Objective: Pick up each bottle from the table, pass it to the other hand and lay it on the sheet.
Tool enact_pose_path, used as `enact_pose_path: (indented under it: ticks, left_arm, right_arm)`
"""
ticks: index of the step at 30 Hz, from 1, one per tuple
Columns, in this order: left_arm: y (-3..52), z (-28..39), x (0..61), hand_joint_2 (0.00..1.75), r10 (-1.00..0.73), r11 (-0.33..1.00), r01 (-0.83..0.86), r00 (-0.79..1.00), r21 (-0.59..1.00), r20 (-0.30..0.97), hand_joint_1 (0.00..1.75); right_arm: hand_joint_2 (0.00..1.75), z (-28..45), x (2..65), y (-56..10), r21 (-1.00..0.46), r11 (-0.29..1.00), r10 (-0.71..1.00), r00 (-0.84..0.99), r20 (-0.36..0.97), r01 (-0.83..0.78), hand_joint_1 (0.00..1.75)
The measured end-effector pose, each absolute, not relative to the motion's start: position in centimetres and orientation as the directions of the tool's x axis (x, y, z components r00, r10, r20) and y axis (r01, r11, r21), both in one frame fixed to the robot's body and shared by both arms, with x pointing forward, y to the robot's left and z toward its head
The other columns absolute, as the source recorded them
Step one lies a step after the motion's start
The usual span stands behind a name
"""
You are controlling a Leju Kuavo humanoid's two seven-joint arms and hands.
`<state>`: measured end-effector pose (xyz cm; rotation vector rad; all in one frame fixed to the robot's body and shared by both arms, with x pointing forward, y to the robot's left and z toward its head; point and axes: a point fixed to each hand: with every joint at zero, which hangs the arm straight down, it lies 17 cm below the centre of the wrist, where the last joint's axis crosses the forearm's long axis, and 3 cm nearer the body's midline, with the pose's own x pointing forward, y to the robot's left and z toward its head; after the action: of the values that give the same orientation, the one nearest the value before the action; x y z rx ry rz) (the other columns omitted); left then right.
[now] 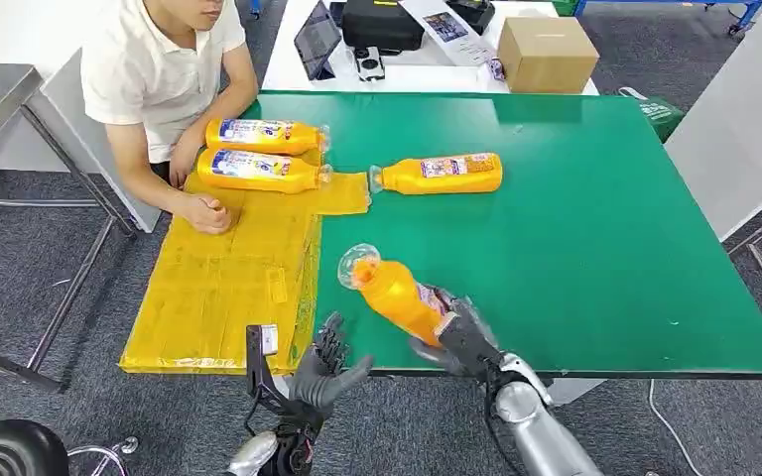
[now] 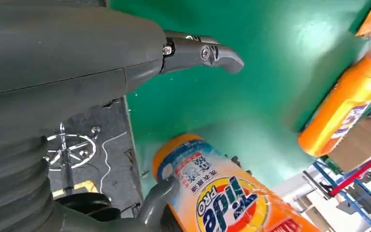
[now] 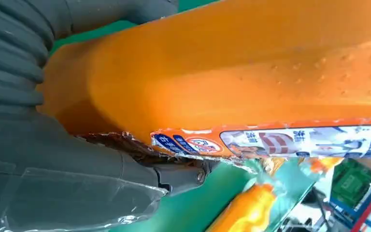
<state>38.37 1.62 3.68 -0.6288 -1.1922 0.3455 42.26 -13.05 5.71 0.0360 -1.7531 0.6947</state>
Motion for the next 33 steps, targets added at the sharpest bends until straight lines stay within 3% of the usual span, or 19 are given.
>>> enact_pose_path:
  ticks: [8,17,24,31,32,33]
  left_arm:
    - [2.2,9.5,39.2,1.75,0.541,0.811,0.181,0.128,-0.556,0.831,0.00]
    - [2.2,12.3,39.5,1.75,0.546,0.810,0.213,0.064,-0.546,0.835,0.00]
    - [2.6,14.7,39.6,1.75,0.471,0.866,0.229,-0.082,-0.444,0.878,0.00]
    - [0.8,14.8,39.9,1.75,0.492,0.832,0.301,-0.008,-0.467,0.871,0.00]
    - [0.9,14.7,40.0,1.75,0.495,0.830,0.298,-0.005,-0.471,0.869,0.09]
    - [0.9,14.7,40.2,1.75,0.498,0.829,0.297,-0.002,-0.475,0.867,0.98]
  right_arm:
    - [1.75,5.1,40.6,-10.5,-0.414,0.812,0.306,-0.303,0.902,-0.411,1.75]
    - [1.75,5.1,38.8,-6.0,-0.416,0.775,0.286,-0.323,0.902,-0.476,1.75]
    - [1.75,4.9,37.9,-2.8,-0.427,0.725,0.283,-0.331,0.900,-0.541,1.75]
    - [1.75,5.1,38.8,-1.6,-0.459,0.697,0.315,-0.340,0.886,-0.551,1.75]
    - [1.75,5.0,38.9,-1.6,-0.466,0.693,0.323,-0.341,0.883,-0.550,1.75]
    - [1.75,5.1,39.0,-1.5,-0.466,0.692,0.324,-0.340,0.883,-0.551,1.75]
